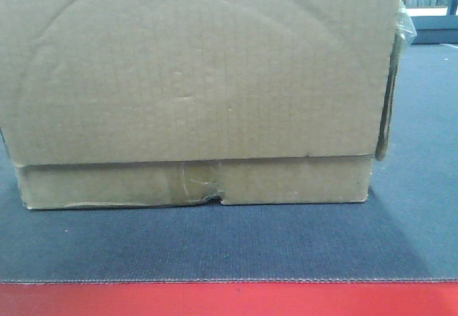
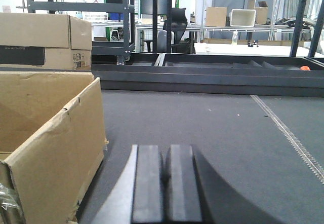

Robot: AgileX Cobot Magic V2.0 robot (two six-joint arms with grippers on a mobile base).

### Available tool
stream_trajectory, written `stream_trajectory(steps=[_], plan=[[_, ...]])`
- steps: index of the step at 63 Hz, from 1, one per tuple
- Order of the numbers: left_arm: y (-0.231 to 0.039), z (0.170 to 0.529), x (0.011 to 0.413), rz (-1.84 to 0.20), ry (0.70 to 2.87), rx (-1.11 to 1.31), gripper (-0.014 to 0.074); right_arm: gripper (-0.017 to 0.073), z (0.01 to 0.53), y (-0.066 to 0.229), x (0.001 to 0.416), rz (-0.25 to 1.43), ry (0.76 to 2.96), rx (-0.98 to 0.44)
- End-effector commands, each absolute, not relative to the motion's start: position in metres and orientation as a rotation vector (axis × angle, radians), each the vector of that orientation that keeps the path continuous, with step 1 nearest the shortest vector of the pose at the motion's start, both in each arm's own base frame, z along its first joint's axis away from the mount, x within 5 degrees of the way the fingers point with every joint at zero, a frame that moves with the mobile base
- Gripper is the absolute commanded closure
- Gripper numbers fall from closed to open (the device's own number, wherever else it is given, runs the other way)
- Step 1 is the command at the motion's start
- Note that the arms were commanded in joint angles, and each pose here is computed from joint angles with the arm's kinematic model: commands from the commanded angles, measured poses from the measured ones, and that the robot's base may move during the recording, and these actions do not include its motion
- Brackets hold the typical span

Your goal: Grab carton from right shelf to conveyor

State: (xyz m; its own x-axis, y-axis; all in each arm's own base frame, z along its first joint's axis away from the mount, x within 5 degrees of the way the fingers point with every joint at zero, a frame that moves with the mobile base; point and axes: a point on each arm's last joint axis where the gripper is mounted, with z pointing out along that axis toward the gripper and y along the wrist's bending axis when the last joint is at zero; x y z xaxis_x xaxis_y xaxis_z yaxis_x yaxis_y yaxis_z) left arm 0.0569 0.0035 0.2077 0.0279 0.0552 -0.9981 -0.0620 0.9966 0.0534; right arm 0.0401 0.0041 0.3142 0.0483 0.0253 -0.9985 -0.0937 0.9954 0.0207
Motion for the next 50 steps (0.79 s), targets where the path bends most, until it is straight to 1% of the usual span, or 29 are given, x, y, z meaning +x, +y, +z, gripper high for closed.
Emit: stream_trajectory(steps=[1,7,14,28,37,41,44,50], plan=[[0.004,0.21,0.056,0.089,1.514,-0.012,0.0579,0.0634,0.316,0.003,0.039,0.066,1.496,-0.065],[0.004,0.21,0.056,0.089,1.514,-0.012,0.0579,0.0634,0.312,0.002,0.04,0.03,1.507,-0.083],[0.004,0.21,0.056,0.089,1.514,-0.012,0.0579,0.0634,0.299,0.001,0.045,0.004,1.537,-0.06],[0.004,0.21,0.056,0.089,1.514,-0.012,0.0579,0.0634,0.244,-0.003,0.06,0.002,1.54,0.08],[0.004,0.21,0.056,0.089,1.514,-0.012,0.0579,0.0634,0.211,-0.003,0.056,0.006,1.514,0.078],[0.004,0.211,0.056,0.089,1.513,-0.012,0.0579,0.0634,0.212,-0.002,0.056,0.011,1.493,0.072],[0.004,0.211,0.056,0.089,1.513,-0.012,0.0579,0.0634,0.208,-0.002,0.056,0.021,1.541,0.065],[0.004,0.211,0.056,0.089,1.513,-0.012,0.0579,0.0634,0.207,-0.001,0.056,0.023,1.55,0.053]])
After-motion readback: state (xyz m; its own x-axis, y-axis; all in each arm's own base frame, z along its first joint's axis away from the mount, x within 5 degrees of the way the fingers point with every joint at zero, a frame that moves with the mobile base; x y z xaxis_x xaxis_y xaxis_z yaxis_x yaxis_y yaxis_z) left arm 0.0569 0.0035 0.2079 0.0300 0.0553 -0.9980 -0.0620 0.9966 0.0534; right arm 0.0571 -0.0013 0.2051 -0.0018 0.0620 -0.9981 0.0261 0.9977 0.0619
